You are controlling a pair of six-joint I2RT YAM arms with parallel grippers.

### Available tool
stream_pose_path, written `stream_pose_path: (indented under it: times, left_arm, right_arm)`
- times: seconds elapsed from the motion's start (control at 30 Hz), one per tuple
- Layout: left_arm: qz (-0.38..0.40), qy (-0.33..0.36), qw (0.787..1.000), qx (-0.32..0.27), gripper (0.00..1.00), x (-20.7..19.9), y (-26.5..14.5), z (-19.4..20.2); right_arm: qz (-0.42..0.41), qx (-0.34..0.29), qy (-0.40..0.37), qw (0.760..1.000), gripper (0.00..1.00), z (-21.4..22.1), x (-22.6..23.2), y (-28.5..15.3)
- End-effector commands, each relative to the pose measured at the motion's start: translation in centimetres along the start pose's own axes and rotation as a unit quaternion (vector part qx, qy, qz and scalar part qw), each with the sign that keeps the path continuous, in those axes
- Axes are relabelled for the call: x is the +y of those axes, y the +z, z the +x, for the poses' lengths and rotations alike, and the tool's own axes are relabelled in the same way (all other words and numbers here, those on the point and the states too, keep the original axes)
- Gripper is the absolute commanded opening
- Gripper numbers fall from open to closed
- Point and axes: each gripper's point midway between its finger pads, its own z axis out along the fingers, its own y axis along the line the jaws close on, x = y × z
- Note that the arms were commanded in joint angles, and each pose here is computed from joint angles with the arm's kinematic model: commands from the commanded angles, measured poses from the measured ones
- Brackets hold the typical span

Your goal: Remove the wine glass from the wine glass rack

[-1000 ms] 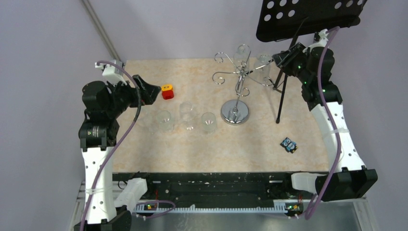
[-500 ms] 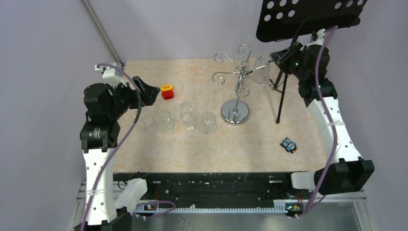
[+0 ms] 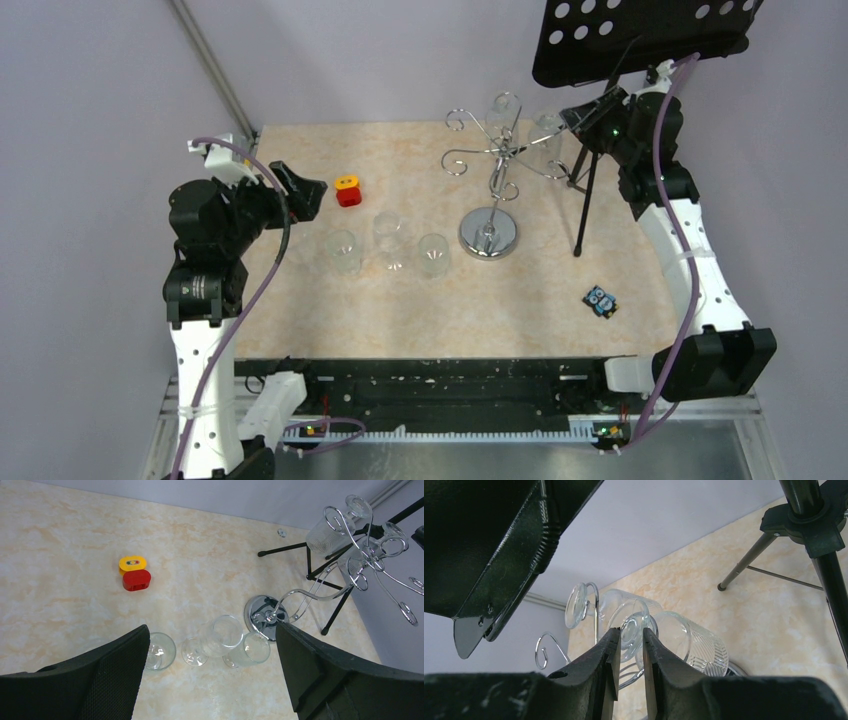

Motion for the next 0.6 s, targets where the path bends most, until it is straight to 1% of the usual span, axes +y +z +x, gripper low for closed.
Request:
stream_pose_path:
  times: [0.0, 0.13, 0.27, 0.57]
  left_arm:
    - [0.004, 0.009, 1.0, -0.021, 0.99, -0.2, -0.1, -0.9]
    - [0.001, 0.009, 1.0, -0.02, 0.99, 0.0, 0.0, -0.8]
    - [0.002, 0.013, 1.0, -0.019, 0.99, -0.1, -0.1, -0.7]
    - [-0.002, 0.016, 1.0, -0.02, 0.99, 0.0, -0.3, -0.7]
  right_arm:
    - [-0.026, -0.021, 0.007, 0.999, 0.25, -1.3, 1.2, 0.2]
    - [-0.041, -0.024, 0.014, 0.999, 0.24, -1.0, 1.7, 0.3]
    - [-0.033, -0.017, 0.019, 0.999, 0.22, -0.7, 1.3, 0.7]
    - [-0.014, -0.026, -0.008, 1.0, 0.25, 0.0, 1.3, 0.6]
